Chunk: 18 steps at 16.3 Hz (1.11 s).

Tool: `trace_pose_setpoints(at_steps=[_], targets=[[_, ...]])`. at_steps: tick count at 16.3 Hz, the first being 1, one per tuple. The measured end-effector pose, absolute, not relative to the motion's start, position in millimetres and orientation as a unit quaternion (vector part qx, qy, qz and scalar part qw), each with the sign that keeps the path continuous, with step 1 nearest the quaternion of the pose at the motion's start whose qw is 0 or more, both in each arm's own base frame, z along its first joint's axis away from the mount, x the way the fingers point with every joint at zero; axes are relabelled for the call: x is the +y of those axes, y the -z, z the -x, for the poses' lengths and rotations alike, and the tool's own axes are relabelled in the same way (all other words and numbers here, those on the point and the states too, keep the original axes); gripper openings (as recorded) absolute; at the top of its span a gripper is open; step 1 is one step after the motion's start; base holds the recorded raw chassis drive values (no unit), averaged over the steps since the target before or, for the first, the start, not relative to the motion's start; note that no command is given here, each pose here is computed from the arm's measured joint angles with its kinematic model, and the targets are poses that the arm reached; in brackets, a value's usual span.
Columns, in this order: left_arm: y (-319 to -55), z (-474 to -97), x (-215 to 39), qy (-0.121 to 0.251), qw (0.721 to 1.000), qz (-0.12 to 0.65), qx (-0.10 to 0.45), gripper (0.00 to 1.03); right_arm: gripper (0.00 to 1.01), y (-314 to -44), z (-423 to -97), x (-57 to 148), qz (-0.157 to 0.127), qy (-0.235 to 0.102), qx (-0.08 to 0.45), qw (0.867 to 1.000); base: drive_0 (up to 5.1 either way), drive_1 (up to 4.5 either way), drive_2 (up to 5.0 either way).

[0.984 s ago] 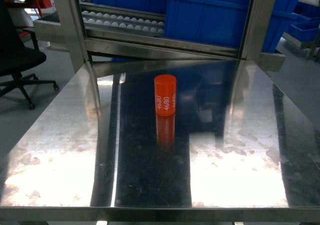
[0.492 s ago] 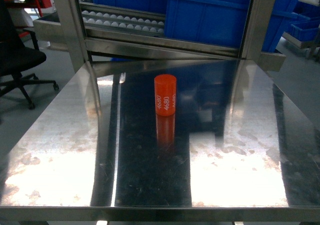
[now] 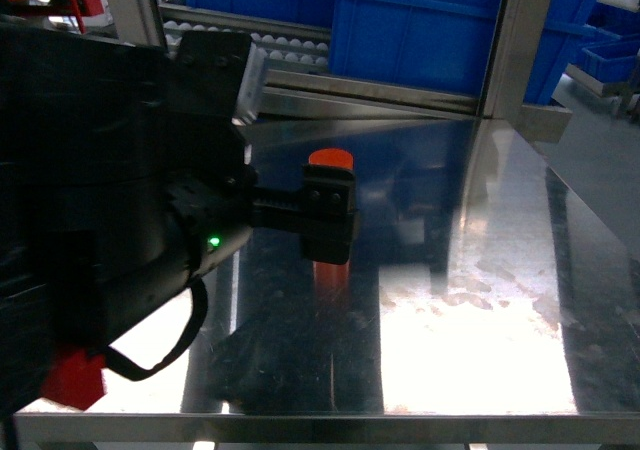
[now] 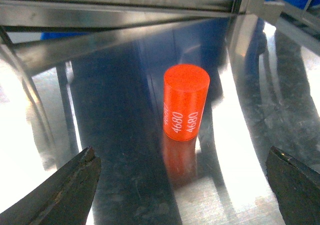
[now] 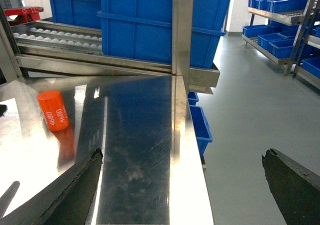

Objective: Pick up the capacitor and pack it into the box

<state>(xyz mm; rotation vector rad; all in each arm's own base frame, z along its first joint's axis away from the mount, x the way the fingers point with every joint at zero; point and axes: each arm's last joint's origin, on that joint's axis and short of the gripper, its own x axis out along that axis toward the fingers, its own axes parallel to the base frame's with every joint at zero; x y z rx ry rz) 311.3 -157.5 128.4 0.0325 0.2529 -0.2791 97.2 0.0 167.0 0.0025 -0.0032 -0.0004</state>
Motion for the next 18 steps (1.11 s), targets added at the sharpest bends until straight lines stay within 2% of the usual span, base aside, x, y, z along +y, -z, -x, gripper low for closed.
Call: trace_pose_setpoints(at_steps=[6,9,12,14,15,18], targets=[[-100.9,-370.9,-189.4,0.133,0.979,-0.029,0.155,0.98,0.98,-167.0,-97.2,0.0,-0.001,0.0,-0.002,1.0,0.0,0.0,0.0],[-79.3,-414.1,-199.2,0.109,0.979,-0.033,0.167,0.98,0.98,-166.9,-97.2,0.0,-0.001,0.0,-0.001,1.0,0.0,0.0,0.0],[-69.3,-440.8,-208.0,0.105,0.979,-0.032,0.17,0.98,0.98,-167.0,-97.2,0.0,-0.001,0.0,-0.001,1.0,0.0,0.0,0.0],[-63.3,-445.9,-211.3,0.103,0.978,-0.026,0.181,0.97,0.98,-167.0,-97.2,0.0,-0.001,0.0,-0.002,1.0,0.0,0.0,0.0],[-61.7,-445.2,-212.9,0.105,0.977,-0.026,0.184,0.9,0.98,-167.0,-97.2,0.0,-0.001,0.0,-0.002,1.0,0.0,0.0,0.0],[-62.8,-445.6,-213.4,0.105,0.978,-0.014,0.18,0.56,0.98,-167.0,-97.2,0.0,-0.001,0.0,-0.002,1.0,0.0,0.0,0.0]])
